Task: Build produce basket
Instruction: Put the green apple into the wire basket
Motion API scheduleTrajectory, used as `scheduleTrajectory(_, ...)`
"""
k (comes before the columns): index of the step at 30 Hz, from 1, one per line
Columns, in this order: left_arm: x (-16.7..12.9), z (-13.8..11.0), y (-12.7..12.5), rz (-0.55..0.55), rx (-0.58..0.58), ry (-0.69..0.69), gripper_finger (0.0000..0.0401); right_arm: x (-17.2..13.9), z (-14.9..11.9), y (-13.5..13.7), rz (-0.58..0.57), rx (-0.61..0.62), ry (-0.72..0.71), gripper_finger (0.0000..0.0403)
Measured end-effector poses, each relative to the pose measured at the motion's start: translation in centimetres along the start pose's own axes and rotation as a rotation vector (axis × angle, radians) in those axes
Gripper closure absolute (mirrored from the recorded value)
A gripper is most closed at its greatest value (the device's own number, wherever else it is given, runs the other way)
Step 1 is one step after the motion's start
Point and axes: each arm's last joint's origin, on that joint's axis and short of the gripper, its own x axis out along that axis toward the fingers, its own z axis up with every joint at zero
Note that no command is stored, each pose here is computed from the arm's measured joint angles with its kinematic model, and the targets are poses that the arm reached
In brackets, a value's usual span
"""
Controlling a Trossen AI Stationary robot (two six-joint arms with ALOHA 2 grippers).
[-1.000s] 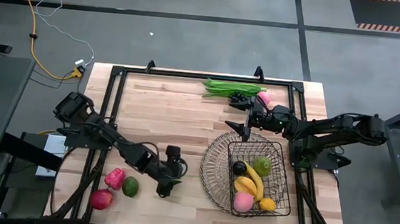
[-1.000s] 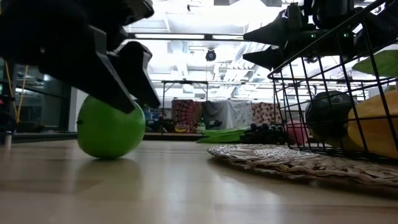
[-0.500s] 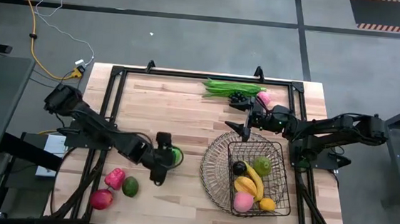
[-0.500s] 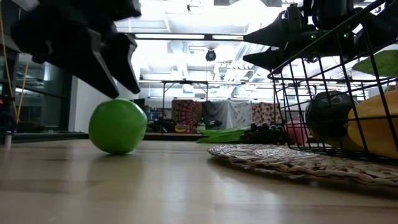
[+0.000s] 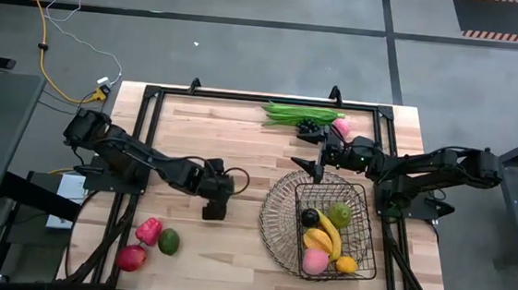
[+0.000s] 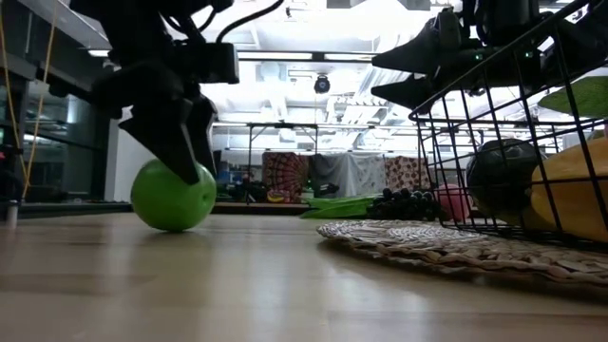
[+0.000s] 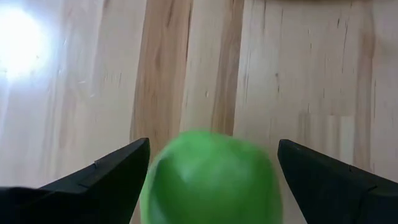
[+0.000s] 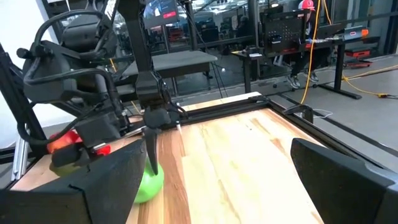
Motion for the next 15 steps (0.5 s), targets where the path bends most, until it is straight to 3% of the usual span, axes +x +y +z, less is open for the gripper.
scheduleTrajectory(15, 0.01, -0.68, 0.69, 0.032, -0.008, 0.078, 0.0056, 0.0, -0.02, 0.0, 0.0, 0.0, 0.002, 0.0015)
